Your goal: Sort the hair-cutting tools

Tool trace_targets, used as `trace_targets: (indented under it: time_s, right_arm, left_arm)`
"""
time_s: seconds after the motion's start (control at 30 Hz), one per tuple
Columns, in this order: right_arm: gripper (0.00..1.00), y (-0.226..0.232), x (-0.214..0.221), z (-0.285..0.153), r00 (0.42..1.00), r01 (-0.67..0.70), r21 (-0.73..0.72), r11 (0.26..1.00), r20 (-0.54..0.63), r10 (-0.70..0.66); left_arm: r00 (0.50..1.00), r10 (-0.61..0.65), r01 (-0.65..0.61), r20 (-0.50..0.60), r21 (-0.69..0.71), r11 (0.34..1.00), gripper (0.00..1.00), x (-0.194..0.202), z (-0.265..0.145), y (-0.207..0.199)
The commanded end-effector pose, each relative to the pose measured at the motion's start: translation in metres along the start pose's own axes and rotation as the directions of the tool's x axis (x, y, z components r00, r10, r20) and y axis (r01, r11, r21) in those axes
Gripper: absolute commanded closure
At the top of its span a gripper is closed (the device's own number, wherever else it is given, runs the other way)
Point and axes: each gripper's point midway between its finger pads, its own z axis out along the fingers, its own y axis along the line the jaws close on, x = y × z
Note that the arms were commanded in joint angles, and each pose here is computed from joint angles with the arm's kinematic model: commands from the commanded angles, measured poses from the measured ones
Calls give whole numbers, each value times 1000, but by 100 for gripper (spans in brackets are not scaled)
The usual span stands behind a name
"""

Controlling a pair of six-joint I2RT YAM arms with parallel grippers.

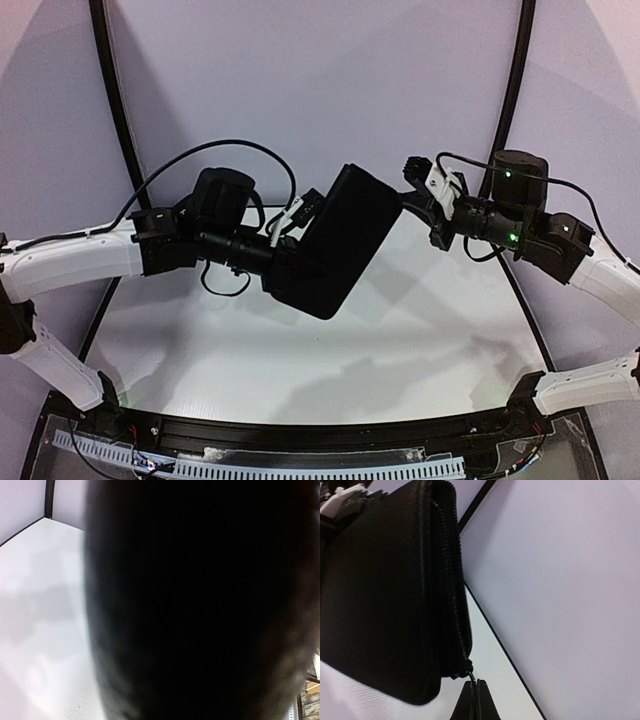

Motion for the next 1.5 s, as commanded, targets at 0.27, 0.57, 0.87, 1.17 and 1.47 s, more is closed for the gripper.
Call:
trace_targets:
  time_s: [0.27, 0.57, 0.87, 1.17, 1.47]
  right_arm:
    - [100, -68, -59, -1, 973, 147, 213, 966, 145, -180]
    - [100, -56, -75, 21, 929, 285, 142, 948, 203, -310]
    - [87, -61, -82, 25, 940, 229, 143, 963, 226, -257]
    - [1, -89, 18, -40, 989, -133, 469, 873, 6, 148]
    - [1, -76, 108, -84, 777, -503, 630, 592, 30, 628]
  left_arm:
    - [875, -159, 223, -456, 90, 971, 99, 103, 24, -21]
    - [784, -119, 233, -609, 112, 966, 99, 127, 32, -27]
    - [779, -140, 243, -611, 88, 966, 99, 129, 45, -22]
    - [899, -425, 397, -108, -211, 893, 99, 74, 44, 71]
    - [817, -575, 563, 37, -267, 783, 87, 73, 74, 116]
